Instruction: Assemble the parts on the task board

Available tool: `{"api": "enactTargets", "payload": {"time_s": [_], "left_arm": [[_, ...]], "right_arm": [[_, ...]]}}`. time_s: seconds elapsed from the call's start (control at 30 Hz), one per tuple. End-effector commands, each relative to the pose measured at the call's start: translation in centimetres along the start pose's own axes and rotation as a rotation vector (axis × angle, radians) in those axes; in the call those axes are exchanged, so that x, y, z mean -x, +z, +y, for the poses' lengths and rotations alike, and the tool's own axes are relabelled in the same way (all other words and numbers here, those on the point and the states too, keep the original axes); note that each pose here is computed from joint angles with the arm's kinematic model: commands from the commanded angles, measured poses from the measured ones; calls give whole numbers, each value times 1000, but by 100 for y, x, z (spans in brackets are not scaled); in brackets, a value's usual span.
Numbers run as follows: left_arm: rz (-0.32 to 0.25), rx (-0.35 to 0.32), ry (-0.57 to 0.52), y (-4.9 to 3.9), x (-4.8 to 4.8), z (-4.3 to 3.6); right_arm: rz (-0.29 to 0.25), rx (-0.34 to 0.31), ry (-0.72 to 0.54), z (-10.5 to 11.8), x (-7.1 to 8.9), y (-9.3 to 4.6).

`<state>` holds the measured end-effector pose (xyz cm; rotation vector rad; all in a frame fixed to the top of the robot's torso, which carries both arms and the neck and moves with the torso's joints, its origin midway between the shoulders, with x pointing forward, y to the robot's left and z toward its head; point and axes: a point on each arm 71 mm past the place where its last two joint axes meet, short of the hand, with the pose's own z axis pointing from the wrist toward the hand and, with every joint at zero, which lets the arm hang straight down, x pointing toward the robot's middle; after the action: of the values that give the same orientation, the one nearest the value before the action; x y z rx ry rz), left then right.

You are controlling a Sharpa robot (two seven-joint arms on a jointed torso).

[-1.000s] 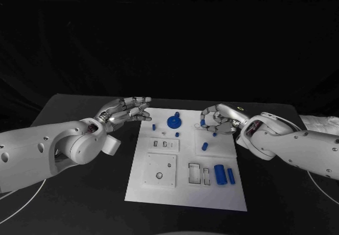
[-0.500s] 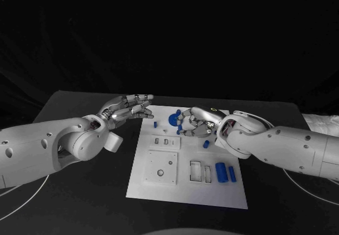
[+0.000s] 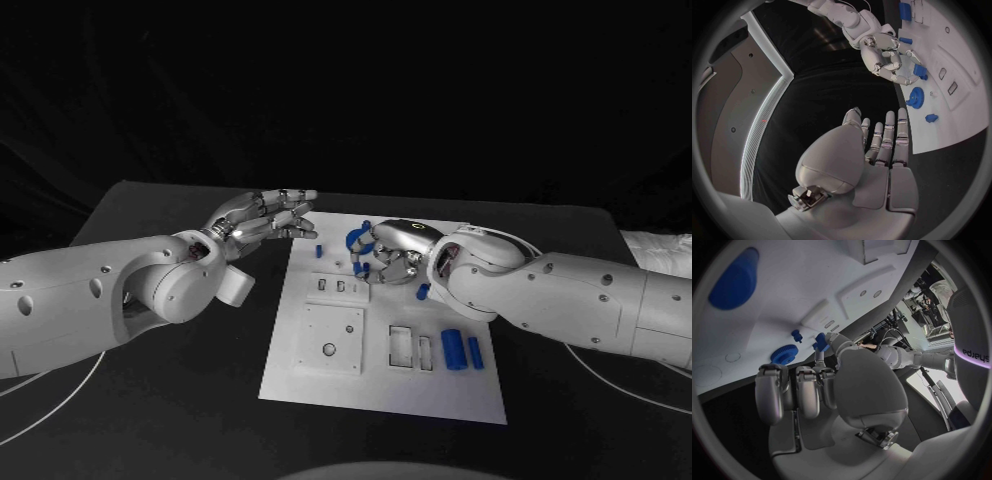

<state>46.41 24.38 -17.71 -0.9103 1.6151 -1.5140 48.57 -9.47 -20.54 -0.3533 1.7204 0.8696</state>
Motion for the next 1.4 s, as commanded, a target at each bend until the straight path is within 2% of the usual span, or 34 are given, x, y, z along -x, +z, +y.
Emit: {"api": "enactTargets", "payload": {"time_s": [0.03,0.37,1.4], "left_arm": [[22,-8,-4,9,-29,-10],[22,-9,-4,16,-34,-10],[21,-9,-4,15,-37,-11]], "right_arm": [[60,-17,-25,-7,-44,9],[97,-18,-33,-17,-70,16],[122,-12,-60,-50,-97,25]]}}
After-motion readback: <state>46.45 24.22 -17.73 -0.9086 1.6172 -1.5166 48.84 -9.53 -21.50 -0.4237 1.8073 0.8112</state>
